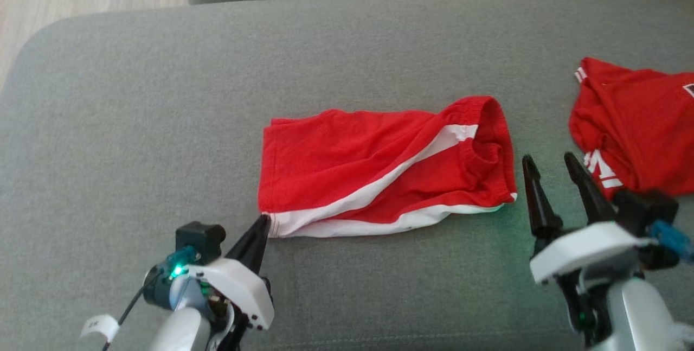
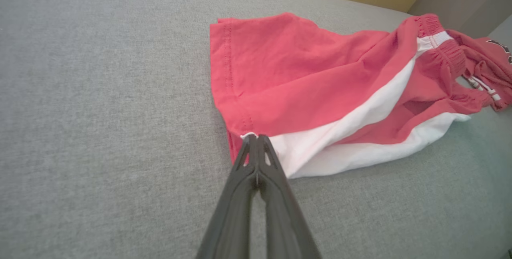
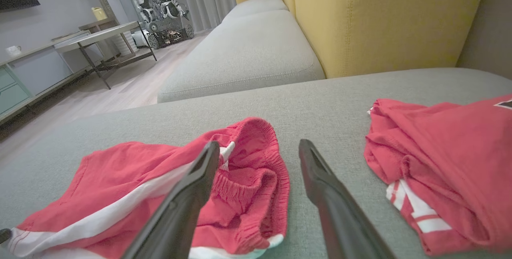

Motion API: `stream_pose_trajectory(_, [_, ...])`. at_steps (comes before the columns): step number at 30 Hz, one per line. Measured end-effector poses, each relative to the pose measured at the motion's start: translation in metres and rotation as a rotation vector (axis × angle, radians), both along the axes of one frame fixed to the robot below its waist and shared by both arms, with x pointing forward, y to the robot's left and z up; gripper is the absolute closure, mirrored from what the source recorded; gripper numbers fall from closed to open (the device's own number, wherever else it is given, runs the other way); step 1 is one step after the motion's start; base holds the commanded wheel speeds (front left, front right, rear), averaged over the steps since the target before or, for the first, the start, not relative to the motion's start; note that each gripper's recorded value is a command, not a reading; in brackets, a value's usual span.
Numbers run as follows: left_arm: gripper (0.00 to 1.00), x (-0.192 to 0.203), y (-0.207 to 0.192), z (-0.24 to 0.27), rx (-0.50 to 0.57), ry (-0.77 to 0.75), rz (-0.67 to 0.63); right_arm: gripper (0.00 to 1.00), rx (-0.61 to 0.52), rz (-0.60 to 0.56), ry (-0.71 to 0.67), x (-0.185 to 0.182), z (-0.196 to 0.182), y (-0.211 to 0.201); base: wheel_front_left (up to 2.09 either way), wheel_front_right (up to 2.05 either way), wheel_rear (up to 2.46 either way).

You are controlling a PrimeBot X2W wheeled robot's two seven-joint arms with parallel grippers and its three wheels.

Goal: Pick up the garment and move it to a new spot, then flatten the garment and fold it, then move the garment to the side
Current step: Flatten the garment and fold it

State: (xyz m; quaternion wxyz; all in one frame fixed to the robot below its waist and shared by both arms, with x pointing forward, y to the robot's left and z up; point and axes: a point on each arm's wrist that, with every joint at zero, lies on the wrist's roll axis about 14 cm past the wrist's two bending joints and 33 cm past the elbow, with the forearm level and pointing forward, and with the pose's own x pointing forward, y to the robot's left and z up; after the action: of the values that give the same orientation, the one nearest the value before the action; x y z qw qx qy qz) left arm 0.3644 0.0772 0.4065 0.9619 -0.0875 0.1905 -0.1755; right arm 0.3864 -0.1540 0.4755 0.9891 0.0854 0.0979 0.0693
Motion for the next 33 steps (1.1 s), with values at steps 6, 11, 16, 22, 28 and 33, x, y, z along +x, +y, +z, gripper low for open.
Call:
stream_pose_trajectory(6, [1.00,0.011,0.003,0.010,-0.005,-0.047,0.013,0.00,0.010,0.072,0.093,0.026,-0.023,0.016,0.00,0.00,0.00])
stream_pose_trajectory(11, [1.00,0.018,0.008,0.015,-0.010,-0.077,0.034,0.00,0.006,0.163,0.181,0.049,-0.043,0.042,0.00,0.00,0.00])
stream_pose_trajectory(16, [1.00,0.017,0.010,0.015,-0.013,-0.086,0.041,0.03,-0.002,0.193,0.243,0.057,-0.055,0.051,0.00,0.00,0.00])
stream_pose_trajectory(22, [1.00,0.019,0.014,0.021,-0.029,-0.129,0.062,1.00,0.000,0.191,0.274,0.057,-0.063,0.047,0.00,0.00,0.00])
stream_pose_trajectory(28, [1.00,0.034,0.026,0.060,-0.058,-0.275,0.112,1.00,0.015,0.185,0.126,0.067,-0.023,0.042,0.00,0.00,0.00])
stream_pose_trajectory(33, [1.00,0.046,0.039,0.121,-0.083,-0.472,0.154,1.00,0.065,0.170,-0.064,0.071,0.035,0.037,0.00,0.00,0.00])
